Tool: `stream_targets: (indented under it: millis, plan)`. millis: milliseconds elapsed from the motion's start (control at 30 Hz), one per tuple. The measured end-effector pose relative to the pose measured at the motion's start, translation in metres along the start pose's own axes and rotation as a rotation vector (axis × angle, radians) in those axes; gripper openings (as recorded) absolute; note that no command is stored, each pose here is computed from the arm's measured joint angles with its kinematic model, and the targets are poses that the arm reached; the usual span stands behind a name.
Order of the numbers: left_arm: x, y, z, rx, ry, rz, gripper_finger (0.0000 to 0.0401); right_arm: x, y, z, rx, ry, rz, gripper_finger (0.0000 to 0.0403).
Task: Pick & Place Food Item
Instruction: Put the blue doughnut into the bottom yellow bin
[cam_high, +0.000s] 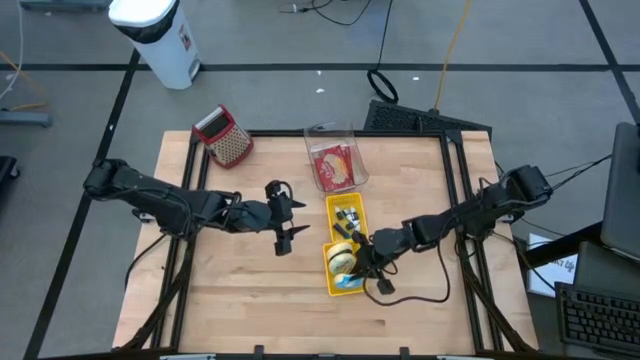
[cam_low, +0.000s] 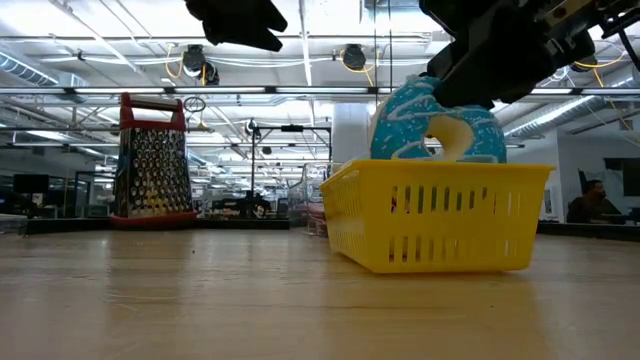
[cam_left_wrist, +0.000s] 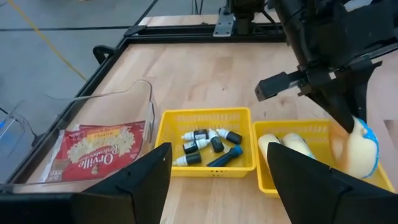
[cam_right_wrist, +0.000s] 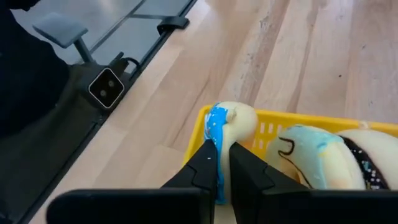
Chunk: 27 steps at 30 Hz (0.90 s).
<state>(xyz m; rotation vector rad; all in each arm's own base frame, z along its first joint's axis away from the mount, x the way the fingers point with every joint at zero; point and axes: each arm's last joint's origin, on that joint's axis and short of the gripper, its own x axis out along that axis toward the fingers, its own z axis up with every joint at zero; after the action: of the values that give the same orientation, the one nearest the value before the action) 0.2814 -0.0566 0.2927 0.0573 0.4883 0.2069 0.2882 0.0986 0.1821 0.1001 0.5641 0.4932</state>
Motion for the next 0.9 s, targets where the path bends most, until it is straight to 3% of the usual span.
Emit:
stream_targets:
  millis: [133,367,900]
  plan:
    - [0.0,0.0,0.0,0.0,0.0,-0.001,0.0268,0.0,0.0,-0.002,-0.034,0.015,-0.009,0.0023]
    - [0.0,0.0,0.0,0.001,0.001,-0.003,0.0269,0.0,-0.004,-0.004,-0.063,0.04,-0.126,0.0057]
    - [-0.001,-0.001,0.0,0.008,-0.001,-0.008,0.0269,-0.012,0.0,0.006,-0.085,-0.01,-0.13,0.0206]
